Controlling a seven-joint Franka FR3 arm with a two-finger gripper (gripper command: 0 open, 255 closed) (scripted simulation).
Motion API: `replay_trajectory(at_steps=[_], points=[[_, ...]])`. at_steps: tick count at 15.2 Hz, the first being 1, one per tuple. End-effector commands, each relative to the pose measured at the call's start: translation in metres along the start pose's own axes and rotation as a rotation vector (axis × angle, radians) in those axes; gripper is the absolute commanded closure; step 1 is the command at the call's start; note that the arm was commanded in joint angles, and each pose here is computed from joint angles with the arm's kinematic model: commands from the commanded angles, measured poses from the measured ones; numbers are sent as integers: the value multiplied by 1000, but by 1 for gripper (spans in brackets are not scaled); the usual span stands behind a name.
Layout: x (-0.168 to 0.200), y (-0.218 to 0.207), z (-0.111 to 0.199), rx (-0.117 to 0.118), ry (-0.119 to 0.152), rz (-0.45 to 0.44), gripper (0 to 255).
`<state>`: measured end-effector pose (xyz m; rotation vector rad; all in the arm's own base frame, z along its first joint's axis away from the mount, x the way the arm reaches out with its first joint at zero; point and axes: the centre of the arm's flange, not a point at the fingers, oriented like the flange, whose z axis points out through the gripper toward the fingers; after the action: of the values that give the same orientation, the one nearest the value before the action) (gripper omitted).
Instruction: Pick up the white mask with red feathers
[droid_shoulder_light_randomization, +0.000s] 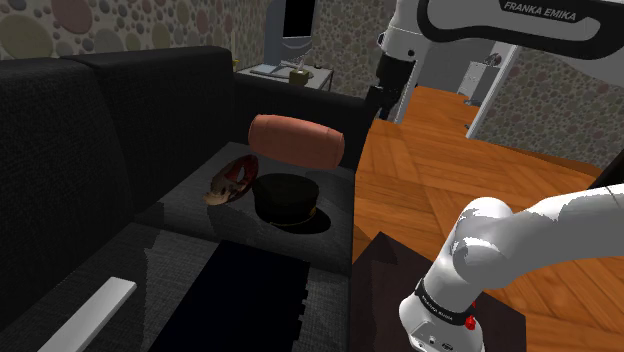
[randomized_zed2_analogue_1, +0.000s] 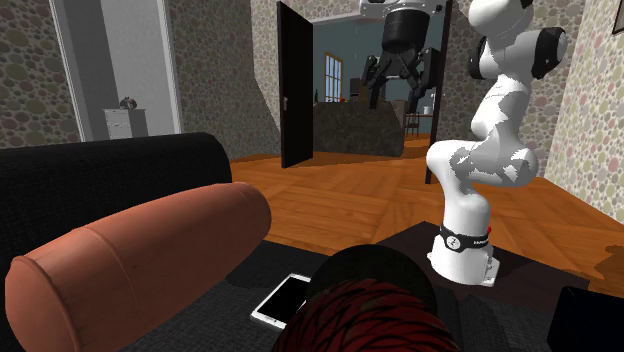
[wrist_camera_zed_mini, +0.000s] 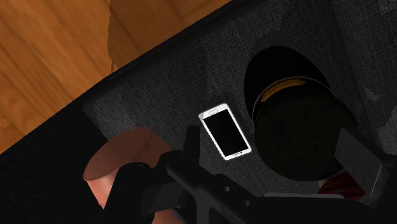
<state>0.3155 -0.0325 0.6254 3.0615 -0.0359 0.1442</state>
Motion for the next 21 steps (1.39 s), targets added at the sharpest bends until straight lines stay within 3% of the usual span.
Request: replay_trajectory(at_steps=[1, 21], points=[[0, 0, 0, 0, 0, 0, 0], [205, -117, 118, 12, -6, 82, 0]])
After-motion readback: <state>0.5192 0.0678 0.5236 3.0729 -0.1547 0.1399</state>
